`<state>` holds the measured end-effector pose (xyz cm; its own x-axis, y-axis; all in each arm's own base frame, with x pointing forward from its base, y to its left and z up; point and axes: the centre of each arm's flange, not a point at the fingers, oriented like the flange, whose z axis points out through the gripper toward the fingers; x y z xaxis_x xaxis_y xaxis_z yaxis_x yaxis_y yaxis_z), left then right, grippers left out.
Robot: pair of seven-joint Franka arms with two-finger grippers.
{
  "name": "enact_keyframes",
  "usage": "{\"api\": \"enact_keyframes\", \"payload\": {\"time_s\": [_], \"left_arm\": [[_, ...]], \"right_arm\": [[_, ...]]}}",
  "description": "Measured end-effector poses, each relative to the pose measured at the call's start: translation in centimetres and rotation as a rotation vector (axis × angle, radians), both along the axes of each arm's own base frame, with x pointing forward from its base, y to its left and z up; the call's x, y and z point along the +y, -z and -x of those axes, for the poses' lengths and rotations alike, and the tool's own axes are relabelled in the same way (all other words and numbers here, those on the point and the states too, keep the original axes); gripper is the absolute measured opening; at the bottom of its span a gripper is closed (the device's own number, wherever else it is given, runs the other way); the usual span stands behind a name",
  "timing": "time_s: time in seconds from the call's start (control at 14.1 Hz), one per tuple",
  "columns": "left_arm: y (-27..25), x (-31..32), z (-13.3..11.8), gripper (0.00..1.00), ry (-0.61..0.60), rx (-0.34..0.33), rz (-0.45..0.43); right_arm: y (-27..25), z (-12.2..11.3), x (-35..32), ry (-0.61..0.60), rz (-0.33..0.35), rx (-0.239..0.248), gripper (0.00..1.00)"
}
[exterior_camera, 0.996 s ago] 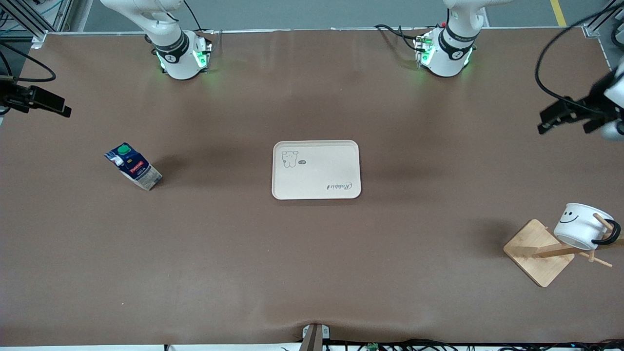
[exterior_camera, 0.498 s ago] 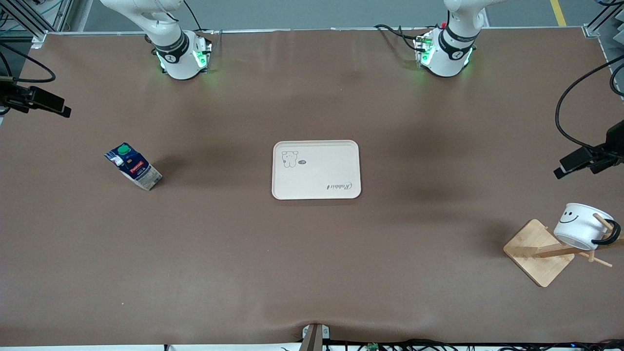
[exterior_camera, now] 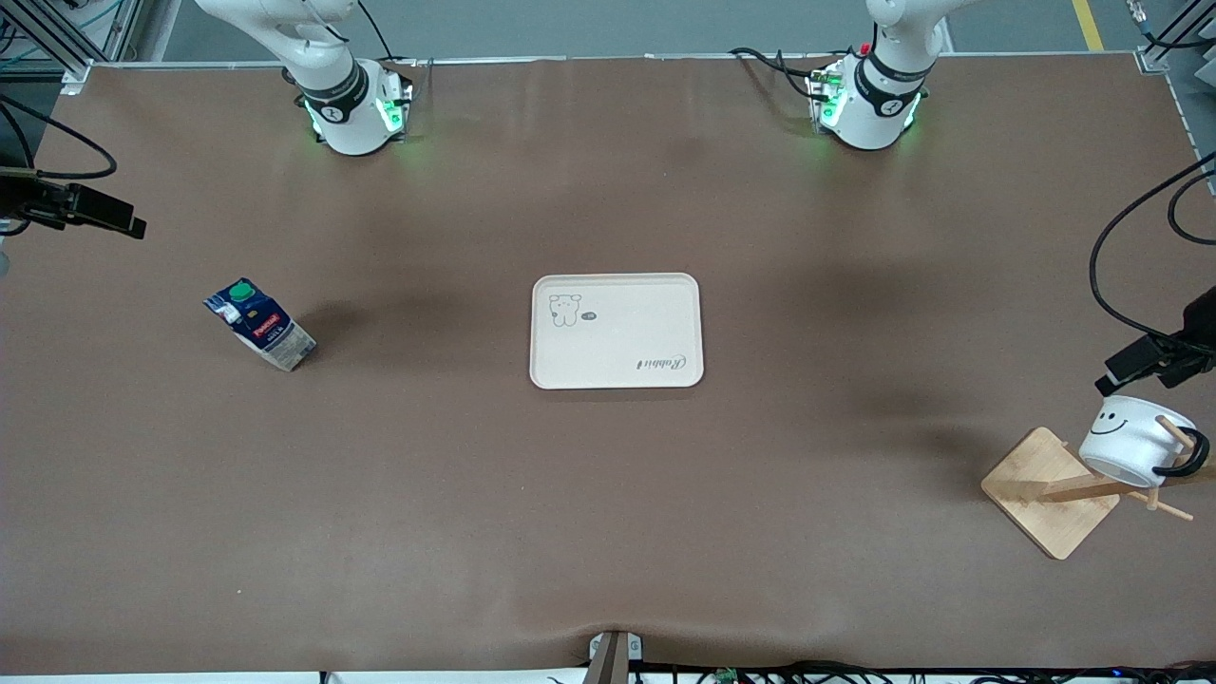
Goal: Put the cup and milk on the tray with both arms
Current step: 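Reach the left gripper to the white mug's handle on the stand, then grasp the mug handle with the left gripper while the right gripper reaches the milk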
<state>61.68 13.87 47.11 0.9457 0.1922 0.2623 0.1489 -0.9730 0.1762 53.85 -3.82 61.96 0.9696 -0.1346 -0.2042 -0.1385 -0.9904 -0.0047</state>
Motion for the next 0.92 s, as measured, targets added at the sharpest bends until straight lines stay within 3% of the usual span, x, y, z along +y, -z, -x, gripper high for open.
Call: {"api": "enact_keyframes", "payload": {"time_s": [0.57, 0.92], "left_arm": [[1.6, 1.8, -3.2, 1.0, -0.02, -0.046, 0.029], [2.6, 1.9, -3.5, 1.0, -0.012, -0.052, 0.056]], "right_arm": [[1.2, -0.3, 0.3, -0.006, -0.002, 0.025, 1.0], [2.3, -0.7, 0.0, -0.001, -0.003, 0.049, 1.0]]}}
